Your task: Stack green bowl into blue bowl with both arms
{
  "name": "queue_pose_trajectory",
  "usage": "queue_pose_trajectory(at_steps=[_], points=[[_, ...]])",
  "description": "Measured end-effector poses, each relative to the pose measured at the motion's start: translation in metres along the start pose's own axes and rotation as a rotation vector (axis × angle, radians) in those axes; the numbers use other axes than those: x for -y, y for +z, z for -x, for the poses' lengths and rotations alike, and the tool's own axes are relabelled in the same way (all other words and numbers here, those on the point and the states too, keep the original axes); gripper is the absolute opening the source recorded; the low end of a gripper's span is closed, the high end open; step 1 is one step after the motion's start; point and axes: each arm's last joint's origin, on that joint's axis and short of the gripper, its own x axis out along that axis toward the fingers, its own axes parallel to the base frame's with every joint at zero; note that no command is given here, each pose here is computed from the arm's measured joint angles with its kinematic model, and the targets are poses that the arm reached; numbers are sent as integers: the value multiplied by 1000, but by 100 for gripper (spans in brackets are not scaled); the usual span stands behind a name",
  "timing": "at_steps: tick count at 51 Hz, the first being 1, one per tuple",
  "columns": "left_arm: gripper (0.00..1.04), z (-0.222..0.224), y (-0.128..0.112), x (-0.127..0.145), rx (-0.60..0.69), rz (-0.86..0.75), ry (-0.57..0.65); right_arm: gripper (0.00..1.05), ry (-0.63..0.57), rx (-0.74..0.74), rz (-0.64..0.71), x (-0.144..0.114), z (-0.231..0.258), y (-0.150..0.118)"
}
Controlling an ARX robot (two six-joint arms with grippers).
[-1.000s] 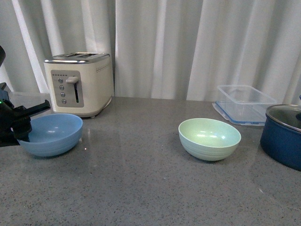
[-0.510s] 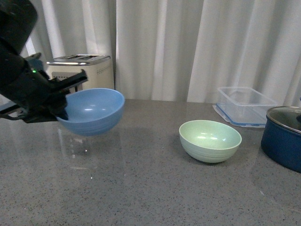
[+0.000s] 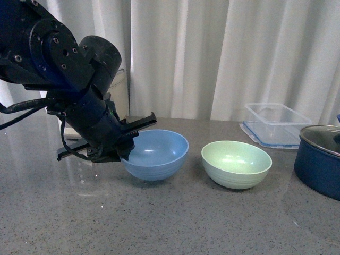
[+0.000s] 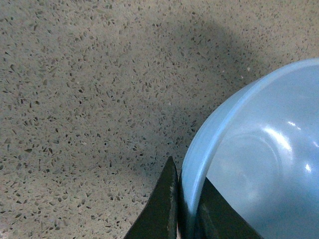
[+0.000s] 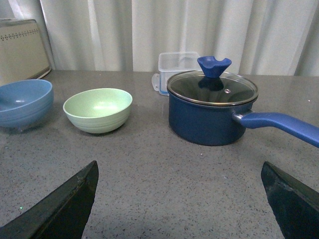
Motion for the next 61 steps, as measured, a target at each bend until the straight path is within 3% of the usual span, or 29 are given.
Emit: queue_pose_trajectory(at_steps=[15,18,28,34,39,42,47,56,61], points=[[4,-7,-5,7,-24,-13,8,95,0,0,0,0,0,0],[12,-7,-6,8,-28,-14,1,95,0,0,0,0,0,0],[53,10,1,13,30,-52,-79,95,0,0,0,0,0,0],[72,47,8,12,234,-151,-135,95,0,0,0,0,0,0],[87,93,14,6,490,-202,-184,95,0,0,0,0,0,0],[79,117,16,1,669,-226,-120,95,0,0,0,0,0,0],[63,142,2,-20,828,-275,-61,95,0,0,0,0,0,0],[36,135,-49,-63,780,-337,-8,95,0,0,0,0,0,0],[13,135,-86,-92,735,-352,11,95,0,0,0,0,0,0]])
